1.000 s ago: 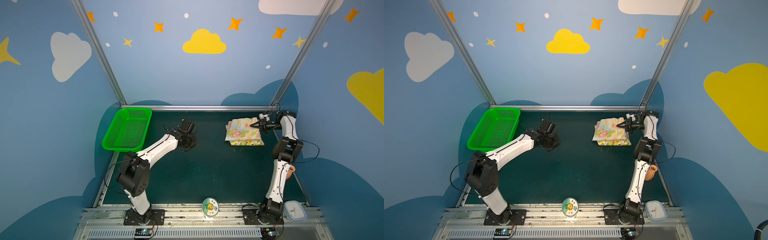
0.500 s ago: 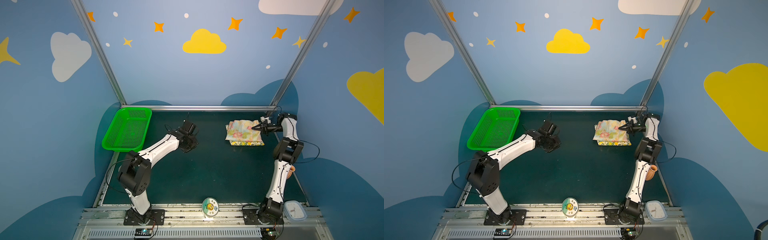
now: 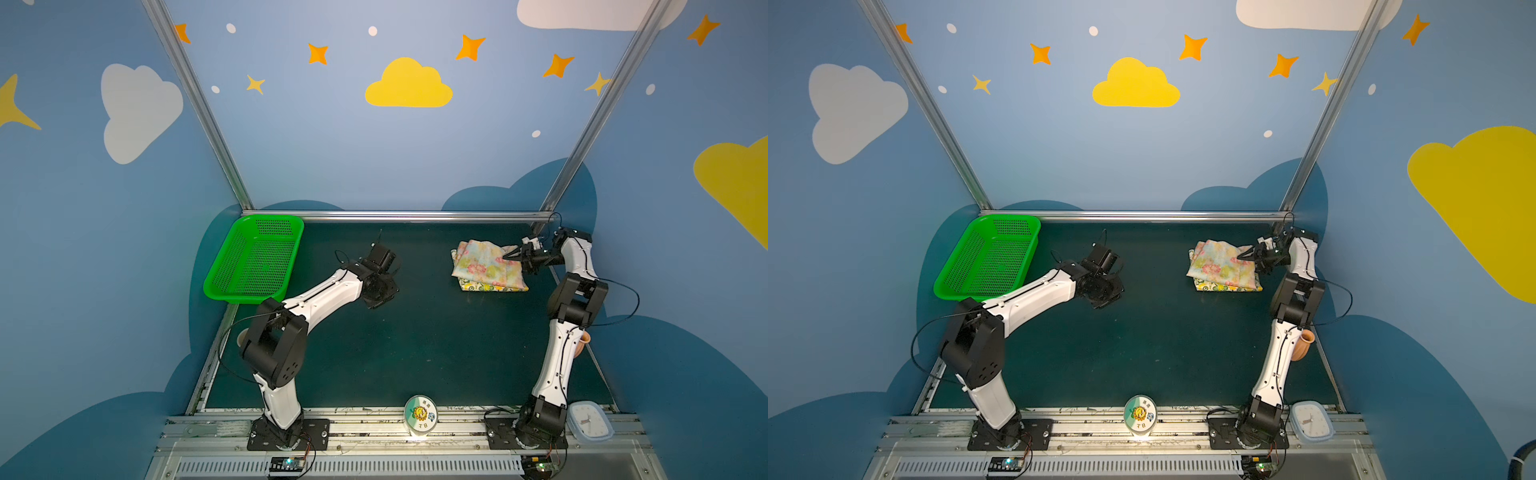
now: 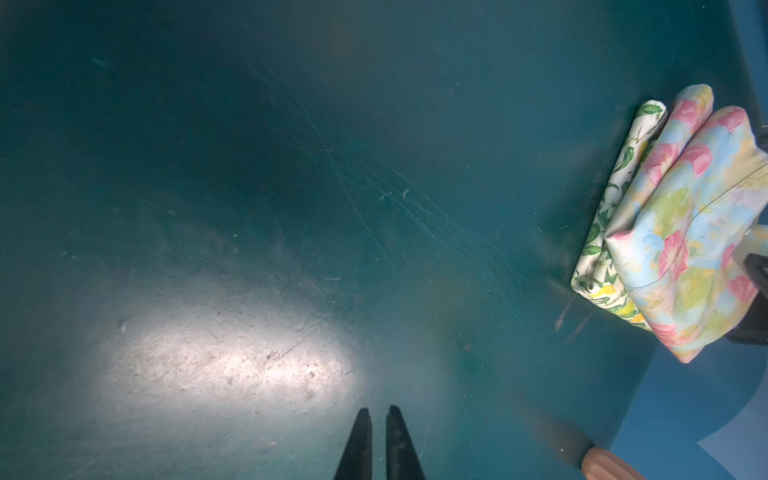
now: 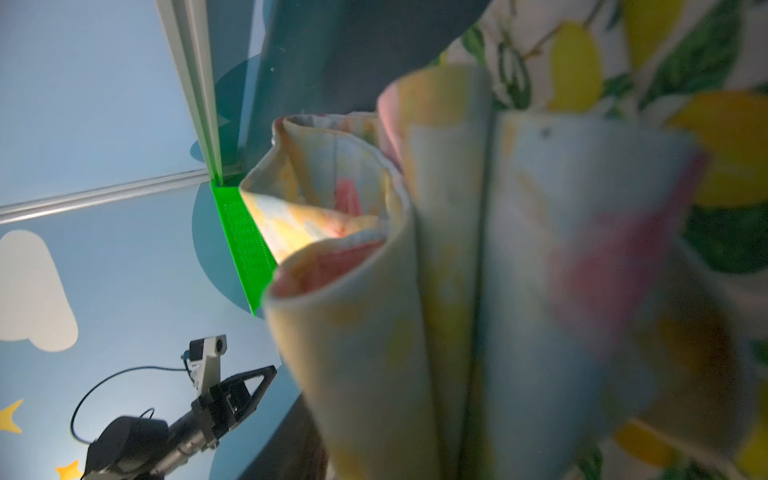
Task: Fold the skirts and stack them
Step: 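Lower the floral skirt onto the lemon-print skirt with the right gripper, then open the right gripper and draw it back from the stack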
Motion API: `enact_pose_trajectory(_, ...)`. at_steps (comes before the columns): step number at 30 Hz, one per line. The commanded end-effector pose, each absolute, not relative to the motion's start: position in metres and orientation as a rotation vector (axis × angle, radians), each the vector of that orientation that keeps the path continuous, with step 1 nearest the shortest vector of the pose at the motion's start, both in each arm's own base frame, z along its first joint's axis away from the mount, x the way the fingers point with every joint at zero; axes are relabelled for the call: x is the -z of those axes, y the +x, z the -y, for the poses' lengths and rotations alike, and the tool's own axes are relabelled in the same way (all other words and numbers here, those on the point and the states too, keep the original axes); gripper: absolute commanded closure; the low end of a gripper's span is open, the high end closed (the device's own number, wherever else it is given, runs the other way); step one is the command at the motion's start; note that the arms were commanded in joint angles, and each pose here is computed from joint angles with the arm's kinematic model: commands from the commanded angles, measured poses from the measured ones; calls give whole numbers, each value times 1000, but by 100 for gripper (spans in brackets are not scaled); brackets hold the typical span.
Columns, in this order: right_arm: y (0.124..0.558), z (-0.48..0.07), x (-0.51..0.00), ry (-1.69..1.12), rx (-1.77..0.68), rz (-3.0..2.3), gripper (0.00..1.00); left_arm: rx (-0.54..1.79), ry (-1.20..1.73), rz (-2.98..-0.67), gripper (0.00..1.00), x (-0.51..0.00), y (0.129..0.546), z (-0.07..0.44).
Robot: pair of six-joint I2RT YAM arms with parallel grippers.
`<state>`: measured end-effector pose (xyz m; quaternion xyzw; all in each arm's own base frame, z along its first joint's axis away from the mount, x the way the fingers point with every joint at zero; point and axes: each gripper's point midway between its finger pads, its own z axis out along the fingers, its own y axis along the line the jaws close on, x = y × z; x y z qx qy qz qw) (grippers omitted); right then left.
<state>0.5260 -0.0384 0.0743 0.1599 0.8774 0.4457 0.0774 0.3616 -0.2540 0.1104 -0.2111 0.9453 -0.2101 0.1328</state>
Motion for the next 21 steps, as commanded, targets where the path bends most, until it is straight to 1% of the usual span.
enact_pose_trajectory(1,540,54,-118,426,-1127,-2570,50,610,-612,-2713,89,-118,365,254)
enact_pose_trajectory(7,543,77,-138,489,-908,-2569,45,628,-583,-2634,88,-136,369,249)
enact_pose_trajectory(9,541,90,-145,535,-832,-2566,43,626,-566,-2599,86,-145,371,245)
enact_pose_trajectory(11,539,97,-153,560,-795,-2557,41,615,-545,-2569,80,-154,373,241)
enact_pose_trajectory(13,535,105,-159,595,-747,-2552,38,590,-537,-2537,67,-163,375,233)
enact_pose_trajectory(14,533,107,-162,596,-728,-2550,35,573,-542,-2520,56,-167,376,227)
enact_pose_trajectory(15,530,110,-165,612,-692,-2554,32,559,-552,-2503,48,-170,377,221)
enact_pose_trajectory(16,526,113,-165,624,-668,-2560,32,549,-563,-2485,44,-173,378,215)
enact_pose_trajectory(17,522,114,-167,626,-646,-2564,30,535,-580,-2463,35,-177,380,207)
enact_pose_trajectory(18,517,115,-168,650,-617,-2576,27,514,-605,-2438,21,-180,381,197)
enact_pose_trajectory(19,511,117,-167,670,-596,-2587,23,492,-623,-2417,15,-184,382,188)
enact_pose_trajectory(20,504,115,-168,683,-583,-2598,19,467,-640,-2395,11,-188,383,176)
enact_pose_trajectory(21,496,114,-167,703,-559,-2616,18,446,-657,-2369,9,-193,383,163)
